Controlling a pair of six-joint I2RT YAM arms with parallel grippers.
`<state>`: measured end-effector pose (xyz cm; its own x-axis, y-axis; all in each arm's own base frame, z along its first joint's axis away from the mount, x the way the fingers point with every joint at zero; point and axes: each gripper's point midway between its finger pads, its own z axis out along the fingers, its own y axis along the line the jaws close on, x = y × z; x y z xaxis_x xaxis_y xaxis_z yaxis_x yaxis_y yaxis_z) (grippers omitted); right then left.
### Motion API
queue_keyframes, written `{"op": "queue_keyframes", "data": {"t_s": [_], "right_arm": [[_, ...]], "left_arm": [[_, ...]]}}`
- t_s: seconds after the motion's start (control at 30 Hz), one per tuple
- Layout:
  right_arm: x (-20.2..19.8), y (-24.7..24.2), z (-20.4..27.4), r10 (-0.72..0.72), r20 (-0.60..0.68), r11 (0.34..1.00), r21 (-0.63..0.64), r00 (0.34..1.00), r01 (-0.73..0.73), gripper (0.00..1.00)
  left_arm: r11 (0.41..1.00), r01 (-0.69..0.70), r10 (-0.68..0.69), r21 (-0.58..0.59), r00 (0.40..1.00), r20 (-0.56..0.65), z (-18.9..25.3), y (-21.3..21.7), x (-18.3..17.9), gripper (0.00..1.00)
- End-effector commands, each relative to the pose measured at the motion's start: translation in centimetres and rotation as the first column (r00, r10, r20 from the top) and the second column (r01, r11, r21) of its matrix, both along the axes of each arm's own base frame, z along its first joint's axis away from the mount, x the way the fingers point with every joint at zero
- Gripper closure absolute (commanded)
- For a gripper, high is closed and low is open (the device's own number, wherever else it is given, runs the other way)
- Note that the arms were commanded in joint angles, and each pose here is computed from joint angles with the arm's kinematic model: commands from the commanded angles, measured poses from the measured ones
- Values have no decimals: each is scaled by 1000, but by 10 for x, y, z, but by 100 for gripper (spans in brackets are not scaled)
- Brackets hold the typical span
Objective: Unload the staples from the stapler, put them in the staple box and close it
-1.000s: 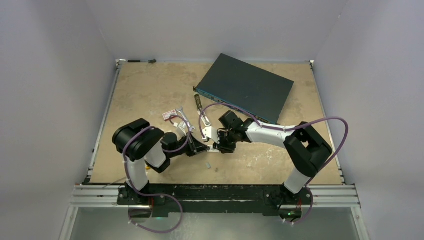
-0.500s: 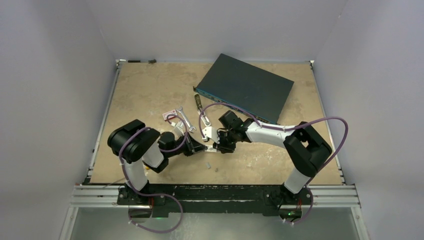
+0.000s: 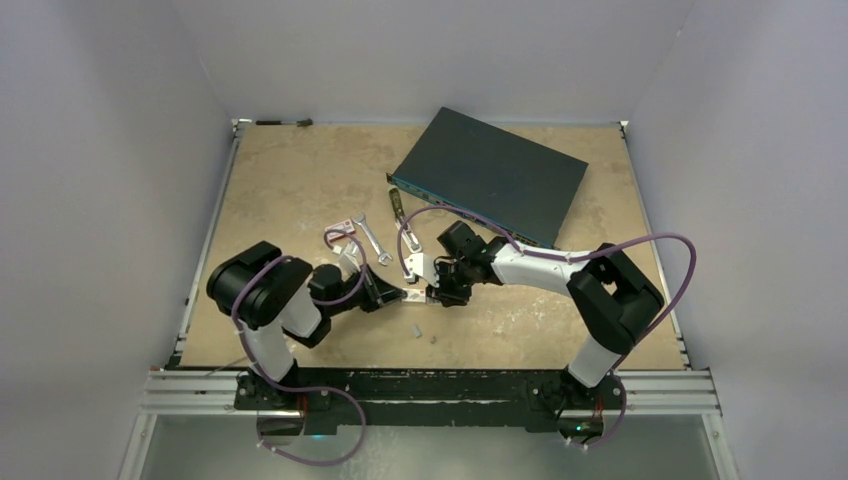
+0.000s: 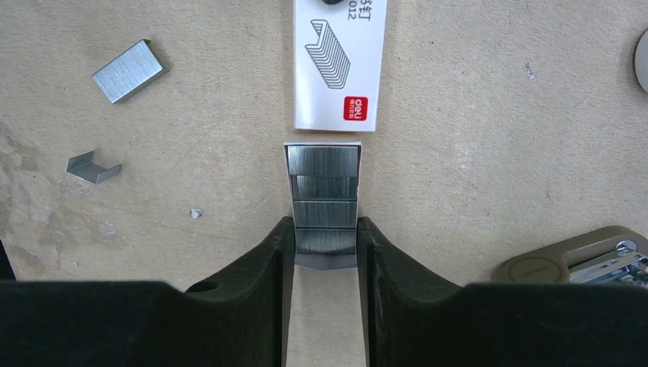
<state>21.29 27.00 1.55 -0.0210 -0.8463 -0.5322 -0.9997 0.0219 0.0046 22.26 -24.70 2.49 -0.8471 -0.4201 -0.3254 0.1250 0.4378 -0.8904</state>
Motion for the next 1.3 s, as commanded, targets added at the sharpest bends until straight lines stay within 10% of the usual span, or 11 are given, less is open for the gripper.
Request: {"op": "queue_keyframes", "data": {"t_s": [0.0,0.77,1.27], "right_arm": [[-6,-8,-8,-1,-41,999,-46,999,-1,66],[-6,-16,8,-38,-11,998,-49,999,38,50],[20,19,121,-333,70,888,359,940,288,39]], "left_arm": [[1000,-4,3,7,998,58,8,7,3,100],[979,-103,95,174,994,50,3,45,2,97],[960,-144,136,241,989,51,7,59,-1,58]]}}
